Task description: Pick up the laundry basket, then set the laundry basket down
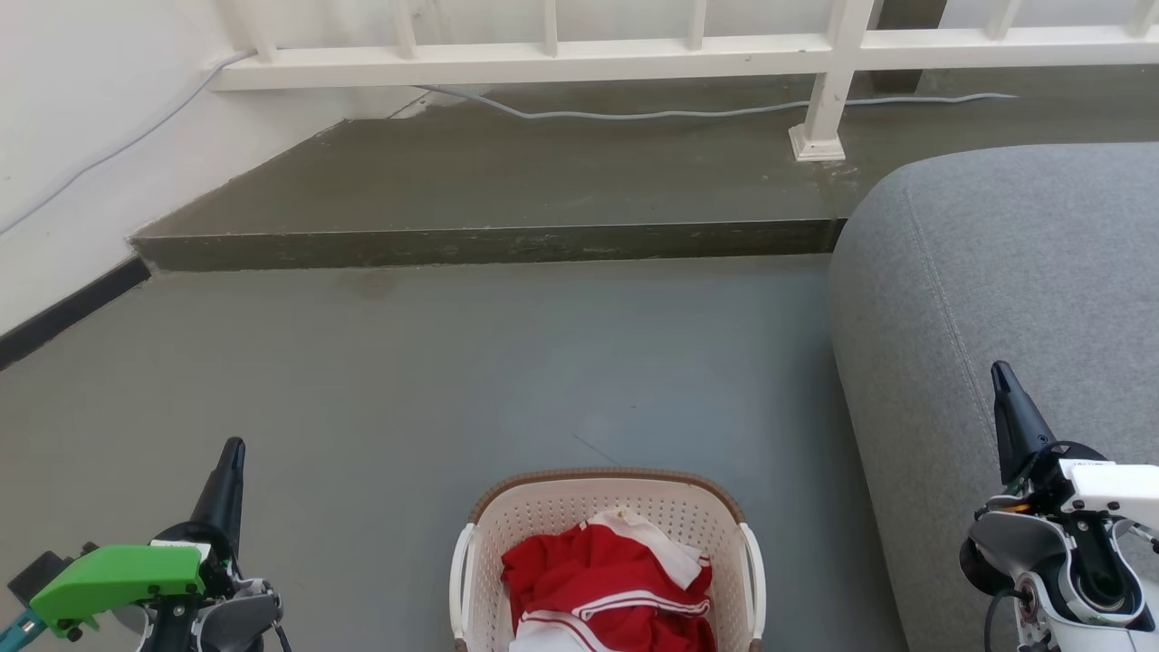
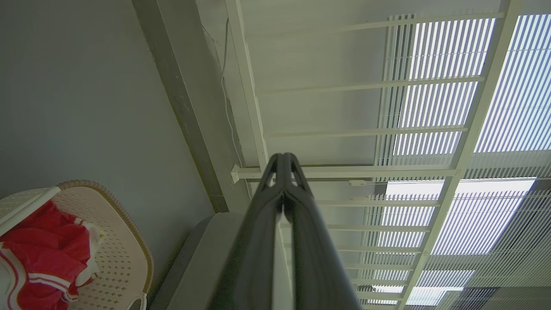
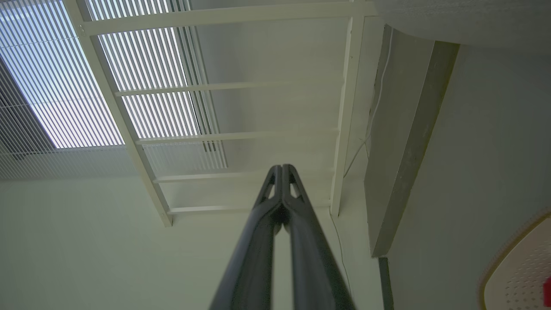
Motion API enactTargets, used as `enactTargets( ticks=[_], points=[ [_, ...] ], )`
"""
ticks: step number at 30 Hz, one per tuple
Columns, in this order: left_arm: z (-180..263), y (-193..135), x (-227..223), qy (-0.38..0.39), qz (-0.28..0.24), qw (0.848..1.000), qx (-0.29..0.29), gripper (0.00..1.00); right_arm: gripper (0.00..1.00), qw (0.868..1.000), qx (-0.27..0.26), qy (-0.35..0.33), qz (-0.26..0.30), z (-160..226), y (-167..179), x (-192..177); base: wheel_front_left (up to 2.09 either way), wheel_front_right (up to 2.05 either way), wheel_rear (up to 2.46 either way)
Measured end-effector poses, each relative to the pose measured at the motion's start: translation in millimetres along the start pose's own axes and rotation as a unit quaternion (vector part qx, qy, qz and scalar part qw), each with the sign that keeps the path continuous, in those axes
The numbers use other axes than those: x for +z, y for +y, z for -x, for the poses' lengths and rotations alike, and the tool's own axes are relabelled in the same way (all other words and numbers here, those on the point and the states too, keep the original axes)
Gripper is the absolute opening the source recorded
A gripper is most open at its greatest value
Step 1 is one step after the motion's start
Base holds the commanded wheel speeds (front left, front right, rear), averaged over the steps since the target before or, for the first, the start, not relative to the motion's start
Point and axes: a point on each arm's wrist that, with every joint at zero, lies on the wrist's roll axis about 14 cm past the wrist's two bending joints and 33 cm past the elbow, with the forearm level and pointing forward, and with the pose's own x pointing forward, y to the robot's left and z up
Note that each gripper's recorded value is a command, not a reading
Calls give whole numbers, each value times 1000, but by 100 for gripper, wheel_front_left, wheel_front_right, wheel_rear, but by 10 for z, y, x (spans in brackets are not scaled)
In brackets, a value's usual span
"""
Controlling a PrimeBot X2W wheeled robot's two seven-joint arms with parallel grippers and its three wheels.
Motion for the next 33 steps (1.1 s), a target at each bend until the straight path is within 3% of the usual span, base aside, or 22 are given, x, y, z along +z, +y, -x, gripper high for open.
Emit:
enactTargets(
  ticks=[4,5,11,23,33],
  points=[
    [0,0,0,0,0,1000,0,0,0,1000,0,1,0,0,0,-2,0,0,0],
    [2,9,-3,0,0,1000,1,100,100,1000,-2,1,0,2,-10,-4,0,0,0],
    [113,280,-81,4,12,999,41,100,100,999,-47,-1,-13,135,-315,-53,0,0,0],
    [96,236,-75,-2,3,999,34,100,100,999,-36,-4,3,112,-243,-73,0,0,0],
    [67,170,-107,-2,-37,999,25,100,100,999,-27,-5,34,88,-182,-106,0,0,0]
  ],
)
